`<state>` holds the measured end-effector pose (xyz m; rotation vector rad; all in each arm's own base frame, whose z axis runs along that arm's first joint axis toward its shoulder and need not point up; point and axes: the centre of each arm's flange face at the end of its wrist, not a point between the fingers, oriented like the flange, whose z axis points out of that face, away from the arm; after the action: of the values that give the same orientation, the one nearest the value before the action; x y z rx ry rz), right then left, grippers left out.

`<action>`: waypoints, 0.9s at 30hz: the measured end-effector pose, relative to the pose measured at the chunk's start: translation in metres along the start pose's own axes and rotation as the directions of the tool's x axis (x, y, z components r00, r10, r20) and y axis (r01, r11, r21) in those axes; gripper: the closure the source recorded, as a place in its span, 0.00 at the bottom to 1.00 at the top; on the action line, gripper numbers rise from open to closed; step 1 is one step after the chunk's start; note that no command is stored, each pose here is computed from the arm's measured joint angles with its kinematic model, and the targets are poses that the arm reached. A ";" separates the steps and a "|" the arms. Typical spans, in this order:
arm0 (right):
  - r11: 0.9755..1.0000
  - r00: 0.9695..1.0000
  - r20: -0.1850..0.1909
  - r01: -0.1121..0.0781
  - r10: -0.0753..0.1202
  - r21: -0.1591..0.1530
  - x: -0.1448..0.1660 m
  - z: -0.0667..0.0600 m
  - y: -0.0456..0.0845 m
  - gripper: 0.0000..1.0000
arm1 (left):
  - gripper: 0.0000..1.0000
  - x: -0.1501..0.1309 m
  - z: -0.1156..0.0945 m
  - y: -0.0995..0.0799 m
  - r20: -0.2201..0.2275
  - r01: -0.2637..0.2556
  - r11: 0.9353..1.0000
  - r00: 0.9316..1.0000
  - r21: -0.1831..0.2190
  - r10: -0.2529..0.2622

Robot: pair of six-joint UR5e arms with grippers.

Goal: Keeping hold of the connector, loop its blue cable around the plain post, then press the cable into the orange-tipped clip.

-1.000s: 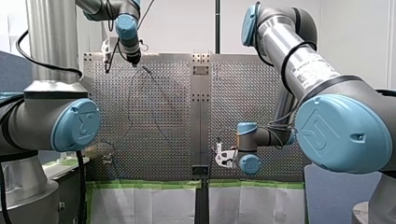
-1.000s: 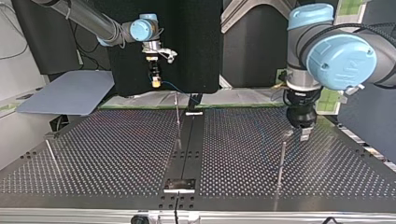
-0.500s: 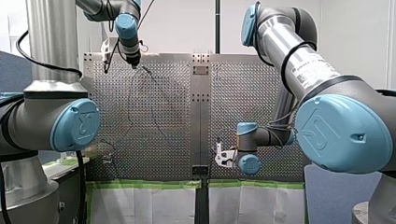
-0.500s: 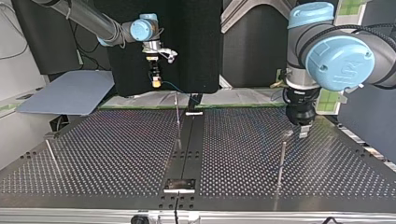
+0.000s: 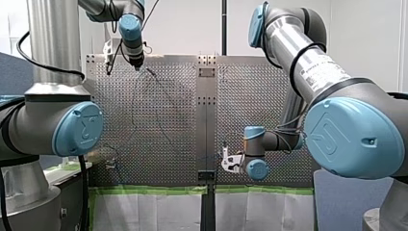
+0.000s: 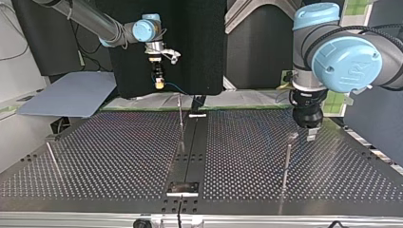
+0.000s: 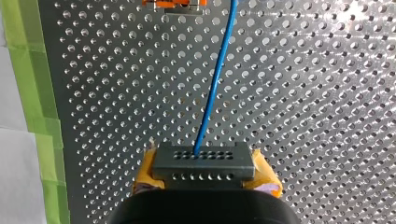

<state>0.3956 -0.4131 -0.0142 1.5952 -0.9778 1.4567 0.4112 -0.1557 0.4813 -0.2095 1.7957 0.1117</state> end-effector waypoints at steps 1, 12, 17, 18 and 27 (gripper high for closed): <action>1.000 1.000 0.000 0.000 0.000 0.000 0.000 0.000 0.000 1.00 | 0.00 0.000 0.000 0.000 0.000 0.000 1.000 1.000 0.000 0.000; 1.000 1.000 0.001 0.000 0.000 0.004 0.000 0.000 0.000 1.00 | 0.00 0.002 -0.007 -0.013 -0.002 -0.041 0.998 0.999 0.050 0.041; 1.000 1.000 0.002 0.000 0.000 0.006 0.000 0.000 -0.001 1.00 | 0.00 0.011 -0.010 -0.032 -0.003 -0.098 0.989 0.995 0.111 0.098; 1.000 1.000 0.002 0.000 0.000 0.006 0.000 0.000 -0.001 1.00 | 0.00 0.014 -0.009 -0.037 -0.005 -0.113 0.987 0.993 0.117 0.114; 1.000 1.000 -0.002 -0.003 0.003 0.010 0.000 0.000 -0.001 1.00 | 0.00 0.038 -0.006 -0.067 -0.008 -0.218 0.968 0.975 0.124 0.221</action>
<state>0.3967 -0.4131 -0.0140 1.5997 -0.9738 1.4664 0.4110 -0.2255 0.4481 0.0774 1.8369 0.1567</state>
